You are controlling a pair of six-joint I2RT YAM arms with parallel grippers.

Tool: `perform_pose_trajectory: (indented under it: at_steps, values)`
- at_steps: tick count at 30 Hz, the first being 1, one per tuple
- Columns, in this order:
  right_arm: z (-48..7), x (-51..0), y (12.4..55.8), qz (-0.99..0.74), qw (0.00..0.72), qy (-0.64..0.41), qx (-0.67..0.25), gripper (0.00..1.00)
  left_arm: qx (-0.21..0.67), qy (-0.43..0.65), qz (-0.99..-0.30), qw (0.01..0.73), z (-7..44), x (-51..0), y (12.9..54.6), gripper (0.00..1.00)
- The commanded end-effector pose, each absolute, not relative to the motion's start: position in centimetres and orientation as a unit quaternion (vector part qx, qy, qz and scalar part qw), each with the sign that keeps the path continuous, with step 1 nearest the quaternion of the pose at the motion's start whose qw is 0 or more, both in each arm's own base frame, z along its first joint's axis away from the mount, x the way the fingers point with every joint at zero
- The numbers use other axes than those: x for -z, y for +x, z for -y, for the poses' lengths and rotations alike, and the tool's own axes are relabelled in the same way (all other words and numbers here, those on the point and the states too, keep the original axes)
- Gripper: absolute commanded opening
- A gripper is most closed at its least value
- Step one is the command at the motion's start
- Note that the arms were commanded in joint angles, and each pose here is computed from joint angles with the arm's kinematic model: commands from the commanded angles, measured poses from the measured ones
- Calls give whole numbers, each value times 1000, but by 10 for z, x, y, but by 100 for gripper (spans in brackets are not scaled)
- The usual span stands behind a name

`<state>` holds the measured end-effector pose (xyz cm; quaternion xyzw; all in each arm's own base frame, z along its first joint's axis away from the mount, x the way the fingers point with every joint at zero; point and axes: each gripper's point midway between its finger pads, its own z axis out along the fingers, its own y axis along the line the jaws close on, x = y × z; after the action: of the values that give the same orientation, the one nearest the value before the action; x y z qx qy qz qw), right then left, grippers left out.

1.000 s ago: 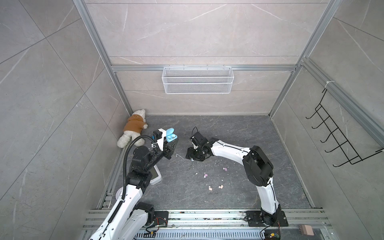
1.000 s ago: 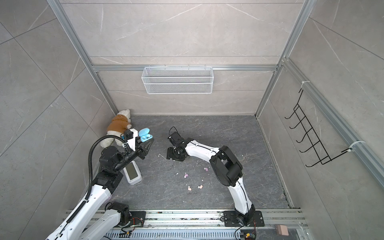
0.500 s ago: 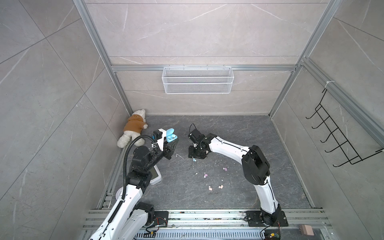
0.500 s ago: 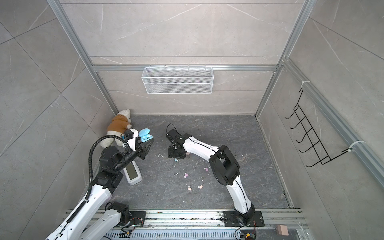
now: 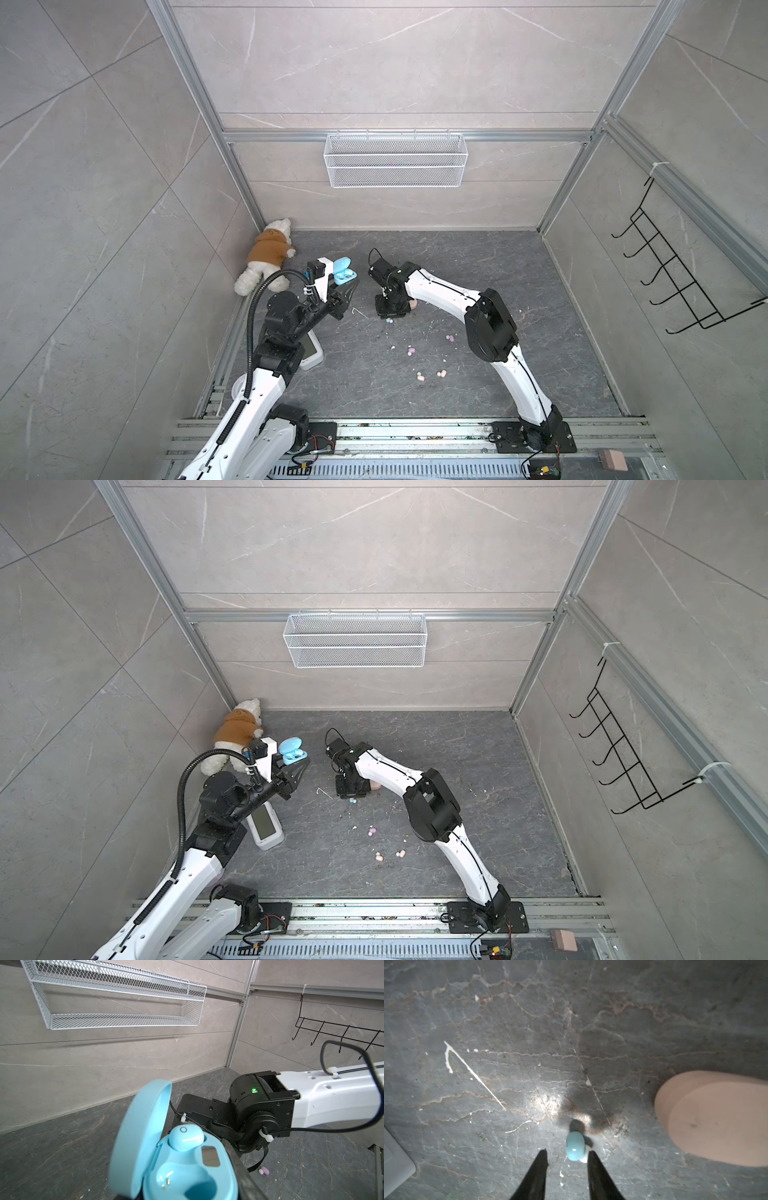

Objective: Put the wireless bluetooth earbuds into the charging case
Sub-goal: 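Lower the right gripper and close it on the teal earbud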

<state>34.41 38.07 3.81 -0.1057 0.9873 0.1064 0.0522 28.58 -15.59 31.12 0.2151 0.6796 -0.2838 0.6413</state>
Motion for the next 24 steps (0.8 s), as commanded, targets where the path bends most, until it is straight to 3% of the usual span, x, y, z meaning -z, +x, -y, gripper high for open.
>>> perform_pose_trajectory:
  at_steps: [1,15,24]
  values:
    - [-374,-29,343,-989,42,-116,-83,33,292,221,-650,666,156,-336,281,15]
    - [-377,-23,347,-988,43,-129,-76,32,291,222,-648,668,156,-337,280,15]
    - [-374,-14,342,-989,34,-125,-65,22,285,222,-650,669,155,-337,280,15]
